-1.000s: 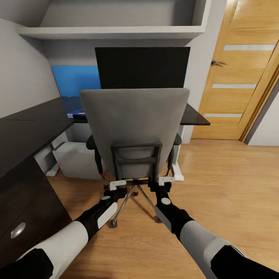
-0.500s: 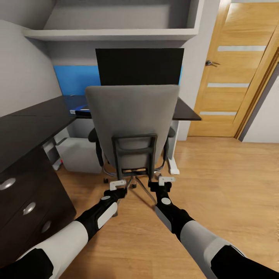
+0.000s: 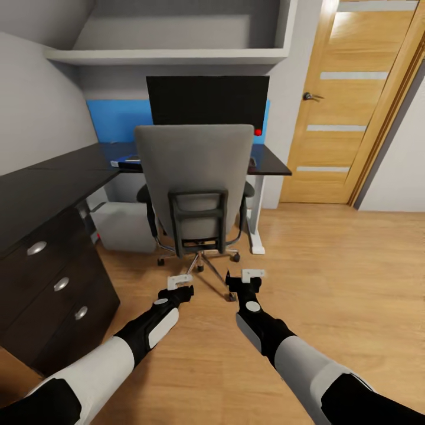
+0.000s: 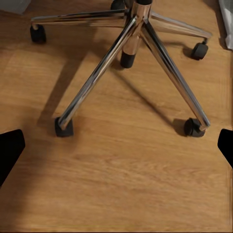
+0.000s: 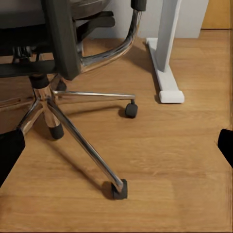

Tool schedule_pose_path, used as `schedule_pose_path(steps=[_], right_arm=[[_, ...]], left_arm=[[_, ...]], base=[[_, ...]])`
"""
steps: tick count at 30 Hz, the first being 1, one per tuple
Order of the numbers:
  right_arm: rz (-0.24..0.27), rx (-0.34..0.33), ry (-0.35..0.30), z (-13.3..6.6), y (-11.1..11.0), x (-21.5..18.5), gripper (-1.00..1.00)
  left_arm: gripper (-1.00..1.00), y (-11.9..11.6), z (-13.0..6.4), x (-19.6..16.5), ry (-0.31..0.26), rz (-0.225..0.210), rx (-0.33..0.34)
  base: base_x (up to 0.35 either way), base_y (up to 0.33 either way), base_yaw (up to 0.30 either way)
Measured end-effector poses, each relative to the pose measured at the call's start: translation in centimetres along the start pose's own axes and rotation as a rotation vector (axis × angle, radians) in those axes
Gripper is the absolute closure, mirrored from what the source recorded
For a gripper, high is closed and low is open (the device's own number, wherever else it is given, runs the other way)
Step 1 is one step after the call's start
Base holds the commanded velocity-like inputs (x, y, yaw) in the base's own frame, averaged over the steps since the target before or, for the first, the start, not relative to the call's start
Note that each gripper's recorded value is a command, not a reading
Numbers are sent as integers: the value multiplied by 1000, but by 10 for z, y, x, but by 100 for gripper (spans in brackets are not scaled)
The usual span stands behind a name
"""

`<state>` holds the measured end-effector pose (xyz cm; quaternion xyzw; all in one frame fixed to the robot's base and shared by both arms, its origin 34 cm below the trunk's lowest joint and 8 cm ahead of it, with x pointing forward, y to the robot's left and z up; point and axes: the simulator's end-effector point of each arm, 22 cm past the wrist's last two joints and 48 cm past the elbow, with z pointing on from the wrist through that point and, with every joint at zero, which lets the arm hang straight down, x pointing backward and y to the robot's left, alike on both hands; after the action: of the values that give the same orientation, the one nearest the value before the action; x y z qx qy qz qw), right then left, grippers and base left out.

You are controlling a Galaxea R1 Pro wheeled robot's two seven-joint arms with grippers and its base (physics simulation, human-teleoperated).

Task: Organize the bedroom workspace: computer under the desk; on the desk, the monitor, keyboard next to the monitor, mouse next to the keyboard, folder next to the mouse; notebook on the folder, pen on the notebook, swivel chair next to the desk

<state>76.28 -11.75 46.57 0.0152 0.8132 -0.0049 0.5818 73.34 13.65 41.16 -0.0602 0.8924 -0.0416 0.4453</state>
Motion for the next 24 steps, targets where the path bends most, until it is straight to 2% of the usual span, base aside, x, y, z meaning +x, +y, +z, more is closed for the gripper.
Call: schedule_pose_path(steps=[7, 19, 24], right_arm=[[-6, 3, 10, 0, -2, 5, -100], [-8, 5, 1, -4, -3, -22, -100], [-9, 5, 3, -5, -3, -33, -100]], left_arm=[[-100, 0, 0, 0, -1, 1, 0], [-100, -3, -12, -26, -9, -4, 0], [-100, -3, -16, -37, -6, -12, -9]], base=[[-332, -86, 0], [-333, -15, 0], [-45, 0, 0]])
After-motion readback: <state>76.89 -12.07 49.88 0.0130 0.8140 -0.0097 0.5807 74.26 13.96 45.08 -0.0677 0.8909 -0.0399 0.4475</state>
